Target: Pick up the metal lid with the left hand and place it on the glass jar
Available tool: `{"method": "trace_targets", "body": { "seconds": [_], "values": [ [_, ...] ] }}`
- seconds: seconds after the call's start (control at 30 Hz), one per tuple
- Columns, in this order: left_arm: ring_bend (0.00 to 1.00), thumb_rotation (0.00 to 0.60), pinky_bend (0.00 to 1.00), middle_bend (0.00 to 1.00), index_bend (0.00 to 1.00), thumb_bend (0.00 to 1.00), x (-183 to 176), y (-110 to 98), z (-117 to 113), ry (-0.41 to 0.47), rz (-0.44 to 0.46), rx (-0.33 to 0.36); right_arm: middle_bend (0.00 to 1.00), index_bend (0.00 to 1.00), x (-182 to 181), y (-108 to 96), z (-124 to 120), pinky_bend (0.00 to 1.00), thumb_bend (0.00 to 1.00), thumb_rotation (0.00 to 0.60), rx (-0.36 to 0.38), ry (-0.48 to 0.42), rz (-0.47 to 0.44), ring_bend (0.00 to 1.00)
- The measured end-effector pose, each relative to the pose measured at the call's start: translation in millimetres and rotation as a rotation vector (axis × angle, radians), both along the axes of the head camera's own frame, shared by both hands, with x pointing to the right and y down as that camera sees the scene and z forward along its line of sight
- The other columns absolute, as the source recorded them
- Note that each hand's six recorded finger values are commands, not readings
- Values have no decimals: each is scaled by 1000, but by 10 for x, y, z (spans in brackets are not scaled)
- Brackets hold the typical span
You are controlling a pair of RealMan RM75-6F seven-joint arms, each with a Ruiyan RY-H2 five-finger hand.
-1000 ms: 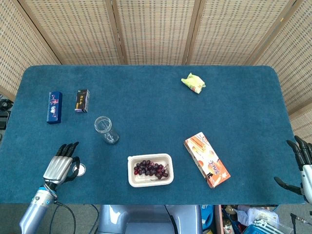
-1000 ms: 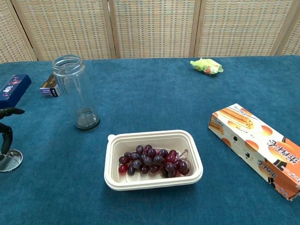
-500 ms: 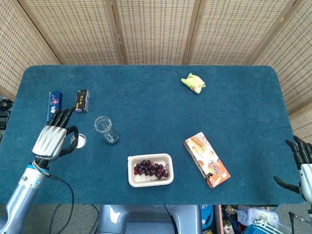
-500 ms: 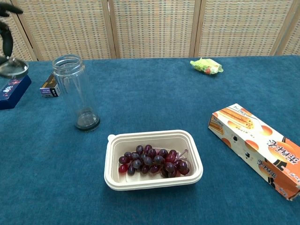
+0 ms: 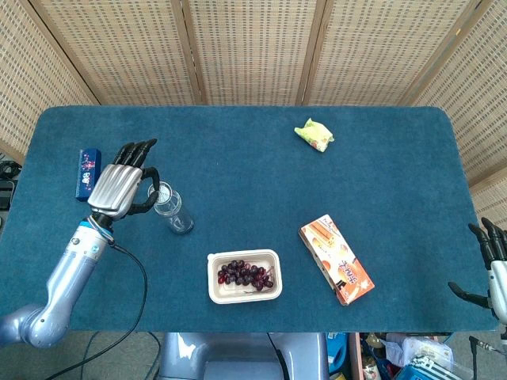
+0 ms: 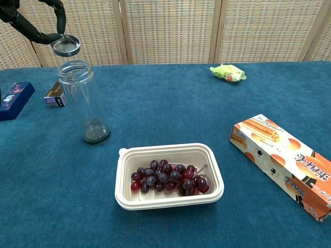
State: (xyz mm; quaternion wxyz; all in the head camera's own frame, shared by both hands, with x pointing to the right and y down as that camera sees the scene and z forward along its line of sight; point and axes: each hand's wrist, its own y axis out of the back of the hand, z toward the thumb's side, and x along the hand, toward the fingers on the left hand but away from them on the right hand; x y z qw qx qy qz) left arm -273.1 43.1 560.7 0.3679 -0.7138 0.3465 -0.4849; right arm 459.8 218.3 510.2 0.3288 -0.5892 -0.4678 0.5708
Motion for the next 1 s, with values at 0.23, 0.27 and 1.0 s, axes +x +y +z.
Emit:
{"method": "trace_targets", "body": {
  "seconds": [0.23, 0.27, 1.0],
  "values": [
    [0, 600, 0, 0, 582, 487, 60, -39, 139, -3, -9, -24, 0, 120, 49, -5, -3, 0, 0, 600, 2, 5, 17, 0],
    [0, 600, 0, 0, 582, 487, 77, -38, 163, -2, -8, -28, 0, 120, 53, -6, -5, 0, 0, 600, 3, 4, 18, 0],
    [0, 600, 0, 0, 508, 487, 78, 16, 340, 3, -17, -70, 0, 120, 85, -11, -18, 0, 0, 600, 4, -4, 26, 0]
  ]
}}
